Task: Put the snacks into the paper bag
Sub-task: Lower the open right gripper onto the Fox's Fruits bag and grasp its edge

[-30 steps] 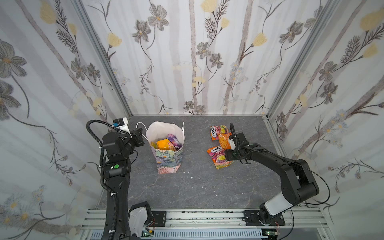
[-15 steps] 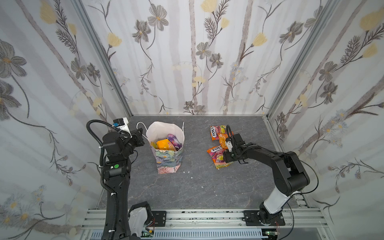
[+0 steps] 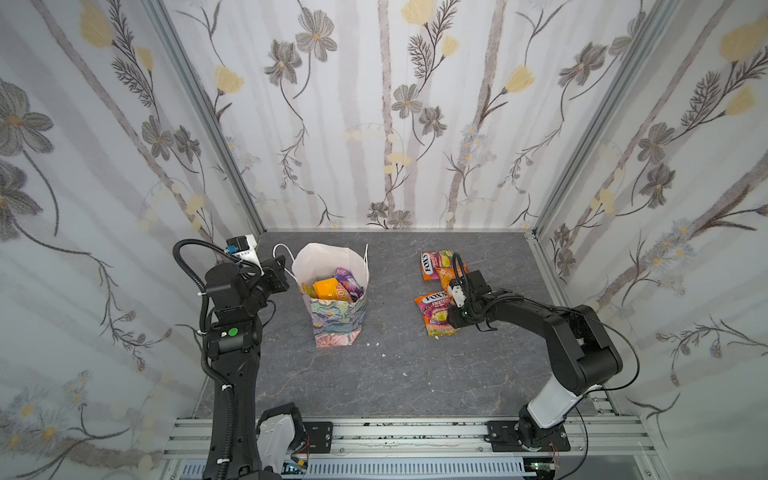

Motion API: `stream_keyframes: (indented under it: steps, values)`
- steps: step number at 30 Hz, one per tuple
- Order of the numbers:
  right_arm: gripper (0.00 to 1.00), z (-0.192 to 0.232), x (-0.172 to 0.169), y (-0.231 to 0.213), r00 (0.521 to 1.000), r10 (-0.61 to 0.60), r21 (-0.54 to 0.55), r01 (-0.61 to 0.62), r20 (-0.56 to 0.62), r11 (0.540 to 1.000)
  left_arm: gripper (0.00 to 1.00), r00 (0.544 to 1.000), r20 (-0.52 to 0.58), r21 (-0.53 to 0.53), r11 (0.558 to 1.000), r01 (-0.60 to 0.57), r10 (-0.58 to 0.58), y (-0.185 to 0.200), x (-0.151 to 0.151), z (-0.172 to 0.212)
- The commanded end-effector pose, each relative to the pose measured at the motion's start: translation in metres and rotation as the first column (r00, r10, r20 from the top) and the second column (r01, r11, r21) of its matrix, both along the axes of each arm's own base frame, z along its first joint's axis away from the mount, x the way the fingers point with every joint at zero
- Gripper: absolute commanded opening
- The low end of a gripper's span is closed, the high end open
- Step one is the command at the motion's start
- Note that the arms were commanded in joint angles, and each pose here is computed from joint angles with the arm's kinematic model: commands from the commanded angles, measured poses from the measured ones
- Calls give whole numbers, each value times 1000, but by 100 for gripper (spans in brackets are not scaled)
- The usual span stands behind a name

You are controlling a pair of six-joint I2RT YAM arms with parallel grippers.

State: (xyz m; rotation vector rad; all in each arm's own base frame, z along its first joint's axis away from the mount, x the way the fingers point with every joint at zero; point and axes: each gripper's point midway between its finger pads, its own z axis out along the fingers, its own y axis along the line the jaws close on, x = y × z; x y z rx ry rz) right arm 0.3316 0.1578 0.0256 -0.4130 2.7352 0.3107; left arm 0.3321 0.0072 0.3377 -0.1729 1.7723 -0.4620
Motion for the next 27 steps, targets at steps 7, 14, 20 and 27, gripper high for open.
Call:
stream_keyframes:
  steps: [7, 14, 20, 27]
  values:
    - [40, 8, -6, 0, 1000, -20, 19, 20, -1, 1000, 5, 999, 45, 10, 1000, 11, -11, -1, 0, 11]
    - [30, 18, -3, 5, 998, -51, 76, 49, 28, 996, 5, 999, 47, 14, 1000, 5, -6, -1, 0, 12]
    - [12, 15, -1, 4, 998, -58, 67, 56, 31, 996, 5, 999, 42, 12, 1000, 8, -8, -1, 0, 11]
    - [0, 21, 2, 8, 997, -63, 103, 58, 46, 993, 5, 999, 43, 13, 1000, 4, -5, 0, 0, 10]
